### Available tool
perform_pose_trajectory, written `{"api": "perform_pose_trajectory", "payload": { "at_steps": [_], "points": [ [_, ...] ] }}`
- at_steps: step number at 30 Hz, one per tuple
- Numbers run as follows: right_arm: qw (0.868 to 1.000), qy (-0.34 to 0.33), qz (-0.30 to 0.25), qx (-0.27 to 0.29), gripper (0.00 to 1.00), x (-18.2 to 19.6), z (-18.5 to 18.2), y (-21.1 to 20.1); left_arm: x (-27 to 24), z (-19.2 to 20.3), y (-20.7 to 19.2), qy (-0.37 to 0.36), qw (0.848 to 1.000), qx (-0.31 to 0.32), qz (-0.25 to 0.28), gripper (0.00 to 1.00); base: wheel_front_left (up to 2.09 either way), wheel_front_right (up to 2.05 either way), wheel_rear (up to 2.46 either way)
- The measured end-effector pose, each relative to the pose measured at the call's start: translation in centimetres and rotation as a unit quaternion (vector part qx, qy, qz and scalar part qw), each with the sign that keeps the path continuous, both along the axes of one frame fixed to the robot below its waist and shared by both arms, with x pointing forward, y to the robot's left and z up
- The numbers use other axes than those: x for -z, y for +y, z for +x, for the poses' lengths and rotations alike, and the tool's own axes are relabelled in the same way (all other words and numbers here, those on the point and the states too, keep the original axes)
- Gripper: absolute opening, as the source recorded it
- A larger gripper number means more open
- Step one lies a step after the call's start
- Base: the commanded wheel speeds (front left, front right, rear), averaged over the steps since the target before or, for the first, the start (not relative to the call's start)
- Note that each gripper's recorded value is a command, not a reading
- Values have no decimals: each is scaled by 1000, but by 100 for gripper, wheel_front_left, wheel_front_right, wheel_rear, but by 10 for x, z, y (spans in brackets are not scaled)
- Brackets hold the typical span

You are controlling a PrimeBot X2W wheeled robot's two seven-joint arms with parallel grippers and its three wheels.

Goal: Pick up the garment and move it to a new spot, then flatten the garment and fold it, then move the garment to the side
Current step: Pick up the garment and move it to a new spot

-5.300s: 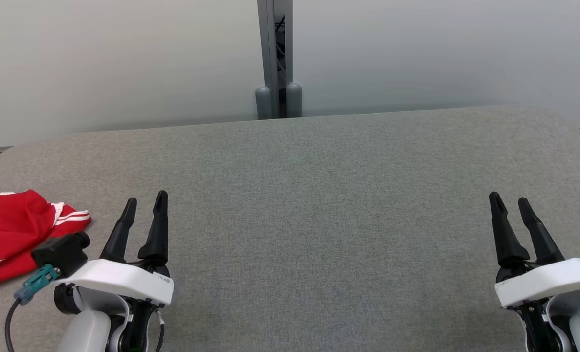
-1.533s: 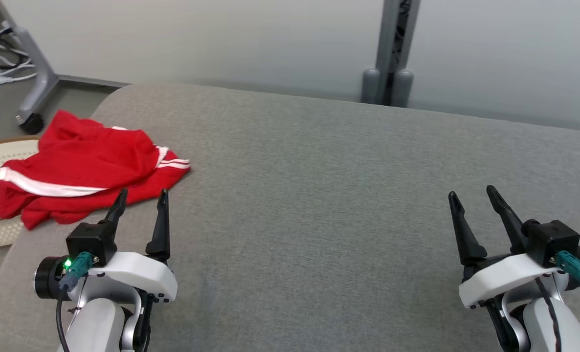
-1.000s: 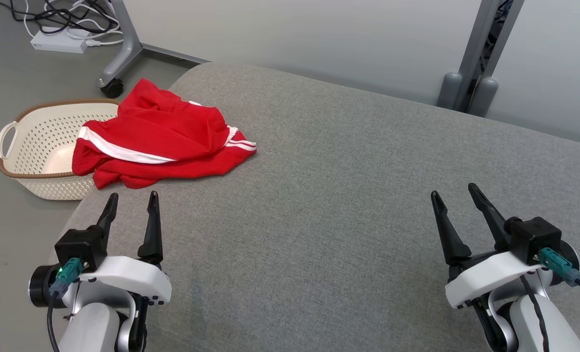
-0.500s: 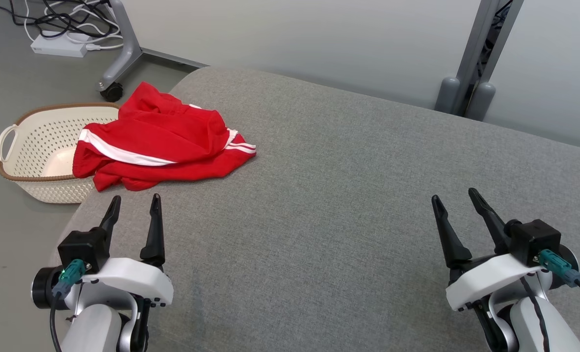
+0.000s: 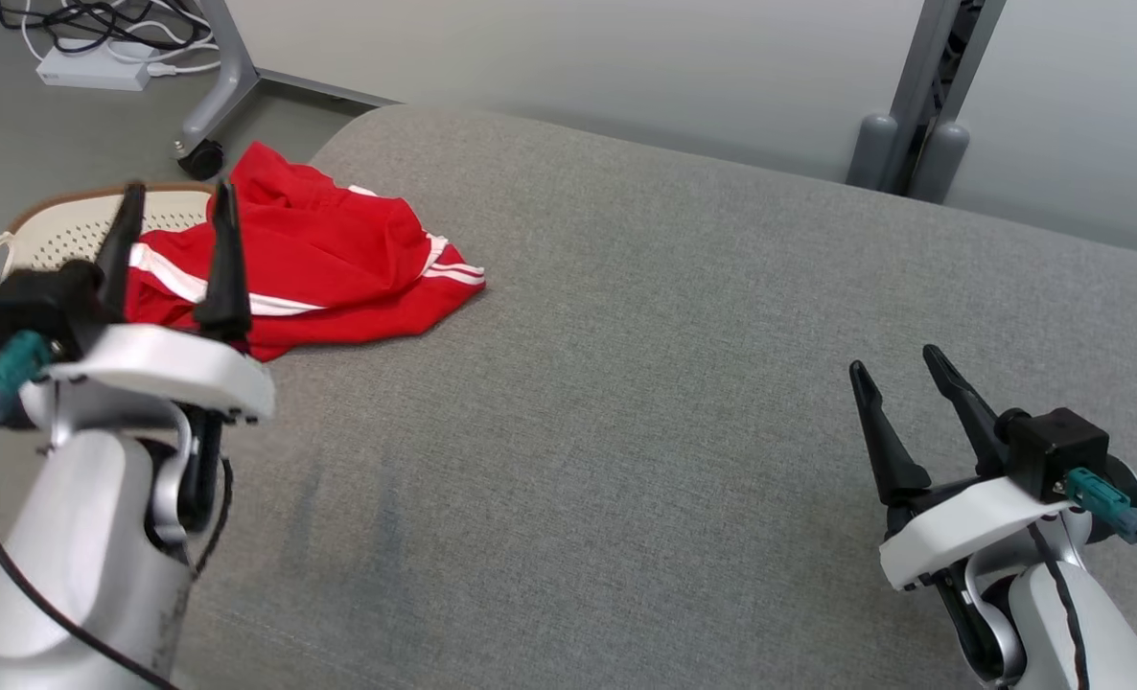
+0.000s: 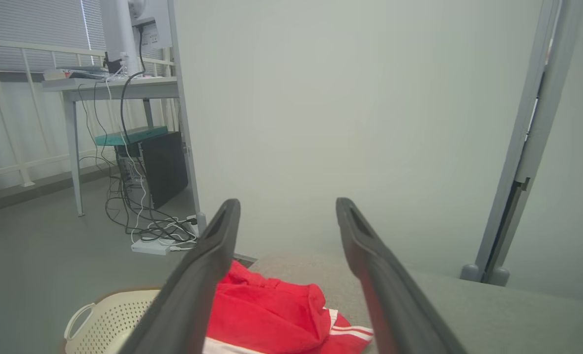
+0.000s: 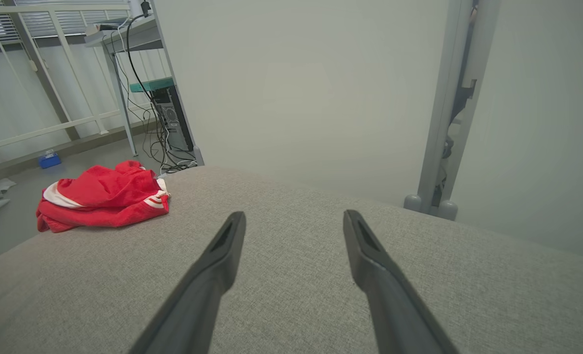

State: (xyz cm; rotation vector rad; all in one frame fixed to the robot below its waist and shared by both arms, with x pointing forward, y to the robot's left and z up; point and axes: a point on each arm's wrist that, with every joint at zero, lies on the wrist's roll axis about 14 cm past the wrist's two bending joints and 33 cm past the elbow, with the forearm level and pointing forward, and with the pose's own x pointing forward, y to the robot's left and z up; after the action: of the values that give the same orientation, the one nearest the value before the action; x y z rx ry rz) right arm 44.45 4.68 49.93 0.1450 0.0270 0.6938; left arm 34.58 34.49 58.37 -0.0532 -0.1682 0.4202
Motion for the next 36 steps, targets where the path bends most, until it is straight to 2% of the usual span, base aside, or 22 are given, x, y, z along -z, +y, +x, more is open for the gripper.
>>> {"api": "perform_pose_trajectory", "payload": {
  "at_steps": [5, 8, 12, 19, 22, 30, 31, 32, 34, 35, 36],
  "points": [
    [1000, 4, -5, 5, 100, 6, 12, -6, -29, 39, 14, 9, 1000, 16, 8, 100, 0, 0, 0],
    [1000, 4, -3, 10, 100, 7, 21, -10, -15, 64, 18, 50, 998, 29, -12, 100, 0, 0, 0],
    [1000, 15, -5, 20, 100, 18, 29, -19, 25, 91, 23, 133, 989, 42, -51, 100, 0, 0, 0],
    [999, 31, -13, 39, 100, 37, 43, -39, 109, 112, 28, 272, 956, 42, -100, 100, 0, 0, 0],
    [997, 47, -23, 52, 100, 55, 50, -53, 155, 113, 26, 345, 931, 36, -117, 100, 0, 0, 0],
    [994, 69, -42, 69, 100, 82, 58, -75, 215, 109, 28, 435, 889, 18, -141, 100, 0, 0, 0],
    [994, 70, -45, 72, 100, 84, 60, -78, 221, 110, 25, 441, 885, 22, -145, 91, 0, 0, 0],
    [993, 72, -47, 75, 100, 86, 60, -82, 227, 110, 24, 447, 882, 23, -147, 56, 0, 0, 0],
    [993, 76, -51, 80, 100, 91, 60, -88, 234, 110, 21, 459, 875, 26, -152, 56, 0, 0, 0],
    [992, 77, -52, 83, 100, 92, 60, -90, 237, 110, 23, 464, 873, 25, -151, 24, 0, 0, 0],
    [992, 77, -53, 85, 100, 92, 61, -92, 239, 110, 24, 465, 872, 23, -149, 10, 0, 0, 0]
  ]
}}
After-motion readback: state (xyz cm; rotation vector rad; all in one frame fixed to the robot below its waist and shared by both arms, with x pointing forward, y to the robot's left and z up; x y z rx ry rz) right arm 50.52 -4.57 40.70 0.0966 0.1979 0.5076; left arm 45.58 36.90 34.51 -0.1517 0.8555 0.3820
